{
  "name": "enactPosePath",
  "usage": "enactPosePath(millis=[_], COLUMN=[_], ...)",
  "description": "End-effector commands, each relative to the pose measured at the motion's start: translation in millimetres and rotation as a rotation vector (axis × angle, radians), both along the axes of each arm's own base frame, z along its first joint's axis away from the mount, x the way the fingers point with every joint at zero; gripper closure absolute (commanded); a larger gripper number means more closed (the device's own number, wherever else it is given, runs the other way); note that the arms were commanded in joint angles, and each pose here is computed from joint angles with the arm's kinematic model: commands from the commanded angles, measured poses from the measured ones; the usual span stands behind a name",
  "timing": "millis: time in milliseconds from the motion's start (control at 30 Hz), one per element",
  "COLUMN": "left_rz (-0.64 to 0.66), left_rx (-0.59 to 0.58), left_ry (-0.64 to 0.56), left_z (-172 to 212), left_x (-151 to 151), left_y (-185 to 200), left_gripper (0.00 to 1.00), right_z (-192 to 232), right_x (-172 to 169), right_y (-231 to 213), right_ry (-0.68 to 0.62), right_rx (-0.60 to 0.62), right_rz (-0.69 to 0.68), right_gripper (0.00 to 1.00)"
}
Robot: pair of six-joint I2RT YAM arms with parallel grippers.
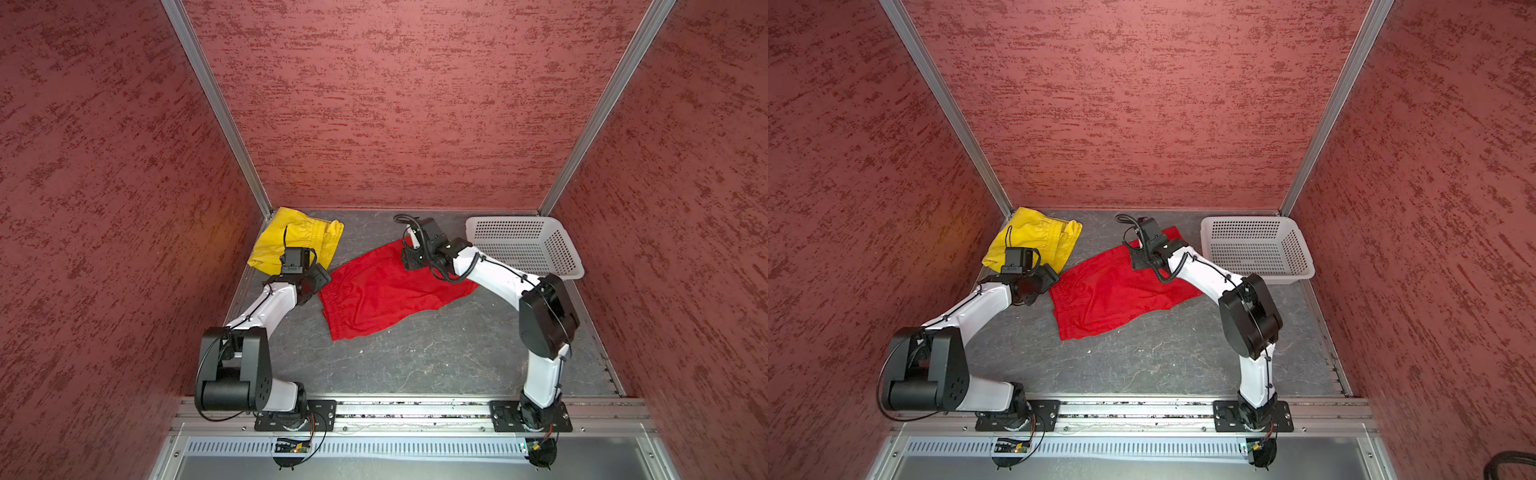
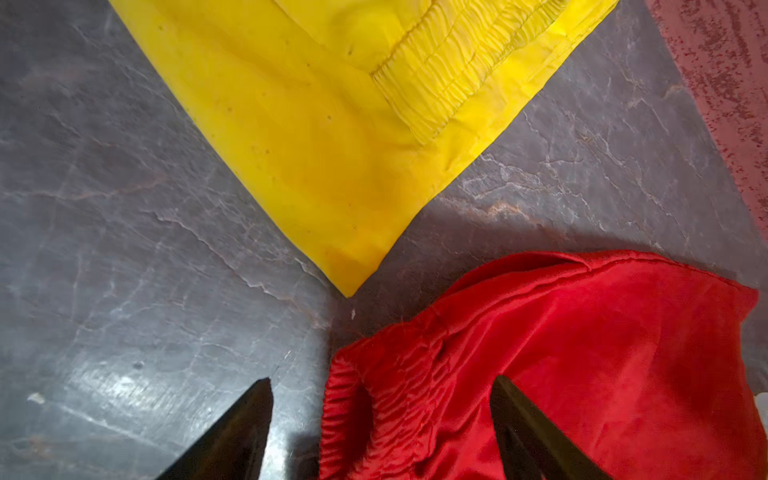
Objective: Fold and stack the shorts
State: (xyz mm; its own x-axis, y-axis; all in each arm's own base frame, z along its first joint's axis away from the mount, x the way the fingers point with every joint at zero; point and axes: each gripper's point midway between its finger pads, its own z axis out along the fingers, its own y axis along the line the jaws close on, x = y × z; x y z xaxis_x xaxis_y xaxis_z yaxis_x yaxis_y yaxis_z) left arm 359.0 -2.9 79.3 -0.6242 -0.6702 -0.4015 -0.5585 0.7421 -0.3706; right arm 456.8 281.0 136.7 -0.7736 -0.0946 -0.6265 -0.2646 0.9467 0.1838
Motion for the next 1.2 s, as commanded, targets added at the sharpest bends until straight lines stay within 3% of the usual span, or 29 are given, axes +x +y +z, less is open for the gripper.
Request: enactPosePath(millis=[0, 233, 333, 600, 800, 867, 1033, 1167], left_rz=[-0.011, -0.026, -0.049, -0.055, -0.059, -0.065, -0.084, -0.085], left_rx=[0.041, 0.035, 0.027, 0.06, 0.056, 0.054, 0.058, 0.055], left_ry=[0.028, 0.068, 0.066, 0.135, 0.15, 0.152, 0.155, 0.145], left_z=[-10.3, -25.3, -27.0, -35.2, -35.8, -34.3, -29.4, -26.0], left_x=[4.8, 8.7, 11.2, 9.1, 11.5, 12.6, 15.8, 21.5], left_y=[1.6, -3.0, -8.3, -4.5, -6.7, -8.5, -13.4, -14.7], left_gripper=[0.18, 0.24, 0.34, 0.46, 0.76, 0.8, 0.89, 0.9], right_z=[-26.7, -71.3, -81.9, -83.4, -96.5, -102.6, -113.5, -118.6], right_x=[34.5, 109.8, 131.0, 163.5, 178.4, 182.7, 188.9, 188.3], right_y=[-41.4, -73.7, -81.4, -99.3, -104.6, -104.3, -93.5, -88.3], right_ry=[0.053, 0.057, 0.048, -0.013, 0.013, 0.023, 0.041, 0.053], right_rx=[-0.063, -0.174, -0.212, -0.159, -0.058, -0.049, 0.011, 0.034], right_rz=[-0.153, -0.242, -0.262, -0.325, -0.328, -0.328, -0.304, -0.286], right_gripper=[0.34, 0.34, 0.32, 0.14, 0.1, 0.1, 0.16, 0.39])
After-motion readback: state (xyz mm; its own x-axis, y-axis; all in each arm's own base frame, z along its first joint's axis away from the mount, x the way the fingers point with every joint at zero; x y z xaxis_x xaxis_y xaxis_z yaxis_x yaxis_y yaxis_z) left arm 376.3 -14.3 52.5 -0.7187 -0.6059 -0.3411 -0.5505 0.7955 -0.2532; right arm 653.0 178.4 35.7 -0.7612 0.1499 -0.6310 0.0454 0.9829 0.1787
